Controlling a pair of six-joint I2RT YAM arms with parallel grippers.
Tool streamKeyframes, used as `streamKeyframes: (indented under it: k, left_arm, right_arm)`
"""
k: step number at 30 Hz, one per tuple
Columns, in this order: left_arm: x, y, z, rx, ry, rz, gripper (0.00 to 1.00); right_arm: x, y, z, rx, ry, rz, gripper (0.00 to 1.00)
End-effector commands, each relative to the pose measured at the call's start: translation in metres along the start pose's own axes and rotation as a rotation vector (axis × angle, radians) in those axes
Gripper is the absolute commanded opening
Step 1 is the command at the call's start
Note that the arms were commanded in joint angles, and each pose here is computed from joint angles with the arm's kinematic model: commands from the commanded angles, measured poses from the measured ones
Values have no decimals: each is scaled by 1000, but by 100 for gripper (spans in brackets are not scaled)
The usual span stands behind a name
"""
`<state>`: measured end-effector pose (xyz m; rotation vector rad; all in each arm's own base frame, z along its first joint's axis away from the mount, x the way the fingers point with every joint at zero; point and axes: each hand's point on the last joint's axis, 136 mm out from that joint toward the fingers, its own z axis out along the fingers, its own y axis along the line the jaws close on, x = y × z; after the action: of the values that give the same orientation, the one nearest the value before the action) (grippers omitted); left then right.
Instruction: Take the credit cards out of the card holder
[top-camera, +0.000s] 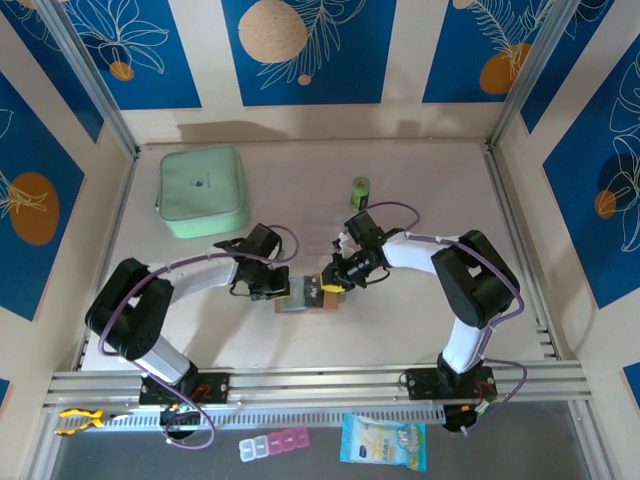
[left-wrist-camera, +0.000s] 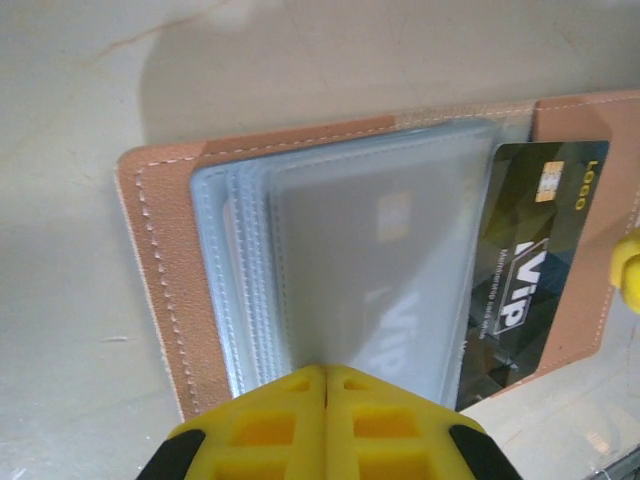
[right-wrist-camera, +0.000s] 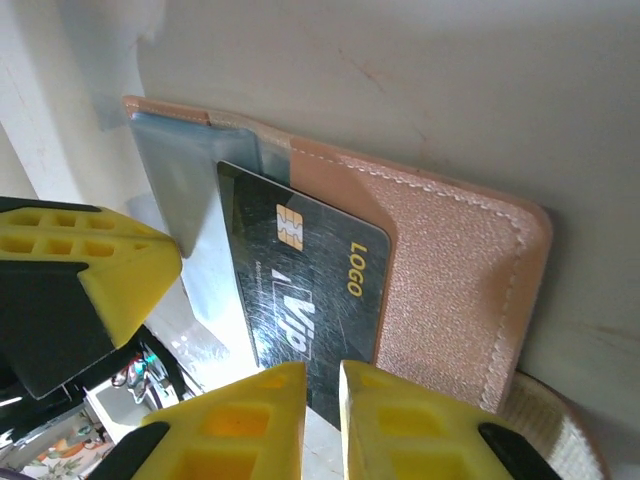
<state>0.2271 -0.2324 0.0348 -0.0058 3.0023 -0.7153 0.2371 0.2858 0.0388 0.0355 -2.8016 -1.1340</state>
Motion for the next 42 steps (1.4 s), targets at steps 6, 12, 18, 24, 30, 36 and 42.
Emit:
streamKeyframes:
  k: [6, 12, 18, 24, 30, 36, 42]
  left_arm:
    - [-2, -36, -5, 56, 19, 61, 0]
    - [1, -46, 9, 62, 50, 80, 0]
    - [4, -34, 20, 11, 66, 77, 0]
    - [9, -24, 25, -28, 82, 71, 0]
    - [10, -20, 27, -40, 87, 69, 0]
    - [11, -18, 27, -42, 87, 66, 0]
    - [10, -20, 24, -36, 78, 68, 0]
  right_arm:
    - [6, -4, 9, -1, 34, 47, 21]
    - [6, -5, 6, 5, 25, 47, 22]
    - [6, -8, 4, 17, 13, 52, 24]
    - [8, -13, 8, 25, 26, 68, 26]
    - [8, -3, 11, -42, 35, 55, 24]
    - [7, 10, 7, -91, 27, 46, 19]
    - [7, 10, 6, -89, 19, 47, 14]
